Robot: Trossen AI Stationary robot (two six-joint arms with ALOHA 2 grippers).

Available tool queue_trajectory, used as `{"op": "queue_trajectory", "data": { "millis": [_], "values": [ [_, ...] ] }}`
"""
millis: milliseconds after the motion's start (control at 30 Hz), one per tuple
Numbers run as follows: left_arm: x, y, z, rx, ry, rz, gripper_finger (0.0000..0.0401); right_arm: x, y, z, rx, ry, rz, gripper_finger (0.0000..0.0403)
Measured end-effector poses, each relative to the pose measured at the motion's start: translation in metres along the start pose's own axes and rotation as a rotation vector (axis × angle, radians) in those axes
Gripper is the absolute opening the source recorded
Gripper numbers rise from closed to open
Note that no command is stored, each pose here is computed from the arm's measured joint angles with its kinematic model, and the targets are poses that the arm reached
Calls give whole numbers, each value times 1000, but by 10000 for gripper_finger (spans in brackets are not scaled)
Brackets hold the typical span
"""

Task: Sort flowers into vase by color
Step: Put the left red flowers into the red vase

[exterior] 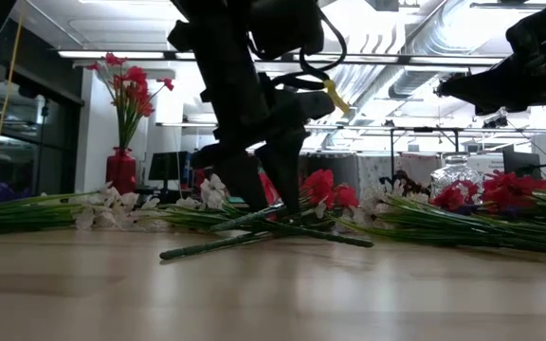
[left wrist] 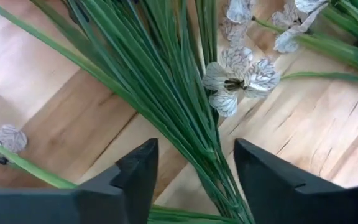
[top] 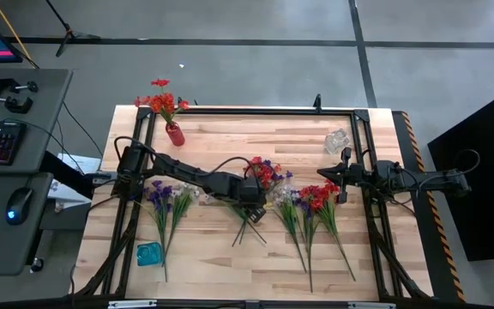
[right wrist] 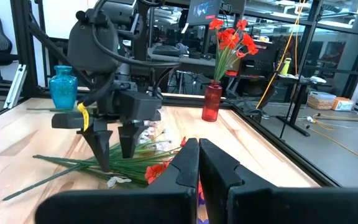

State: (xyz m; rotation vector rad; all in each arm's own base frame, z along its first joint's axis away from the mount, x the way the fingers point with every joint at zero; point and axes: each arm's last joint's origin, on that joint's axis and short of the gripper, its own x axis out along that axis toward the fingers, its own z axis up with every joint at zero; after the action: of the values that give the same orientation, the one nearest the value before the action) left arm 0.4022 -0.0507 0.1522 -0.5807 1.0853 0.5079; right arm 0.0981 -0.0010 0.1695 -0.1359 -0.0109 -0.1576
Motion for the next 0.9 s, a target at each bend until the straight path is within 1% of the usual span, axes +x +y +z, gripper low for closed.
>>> {"op": "queue_trajectory", "data": {
  "millis": [167, 233, 300, 400, 467, 567, 700, 800, 900],
  "values": [
    [0, -3, 0, -9, -2, -24, 92, 0, 0, 0, 0, 0, 0, 0],
    [0, -3, 1, -10, -7, -31, 65, 0, 0, 0, 0, 0, 0, 0],
    [0, -3, 1, -6, -9, -33, 44, 0, 0, 0, 0, 0, 0, 0],
    [0, -1, 3, 36, -9, -31, 16, 0, 0, 0, 0, 0, 0, 0],
    [-7, 1, 6, 56, -8, -40, 6, 0, 0, 0, 0, 0, 0, 0],
    [-29, 4, 14, 61, -52, -62, 6, 0, 0, 0, 0, 0, 1, 0],
    [-73, 12, 25, 78, -154, -64, 3, 0, 0, 0, 0, 0, 0, 0],
    [-114, 20, 31, 92, -282, -50, 2, 0, 0, 0, 0, 0, 0, 0],
    [-157, 29, 34, 131, -457, 5, 1, 0, 0, 0, 0, 0, 1, 0]
  ]
}}
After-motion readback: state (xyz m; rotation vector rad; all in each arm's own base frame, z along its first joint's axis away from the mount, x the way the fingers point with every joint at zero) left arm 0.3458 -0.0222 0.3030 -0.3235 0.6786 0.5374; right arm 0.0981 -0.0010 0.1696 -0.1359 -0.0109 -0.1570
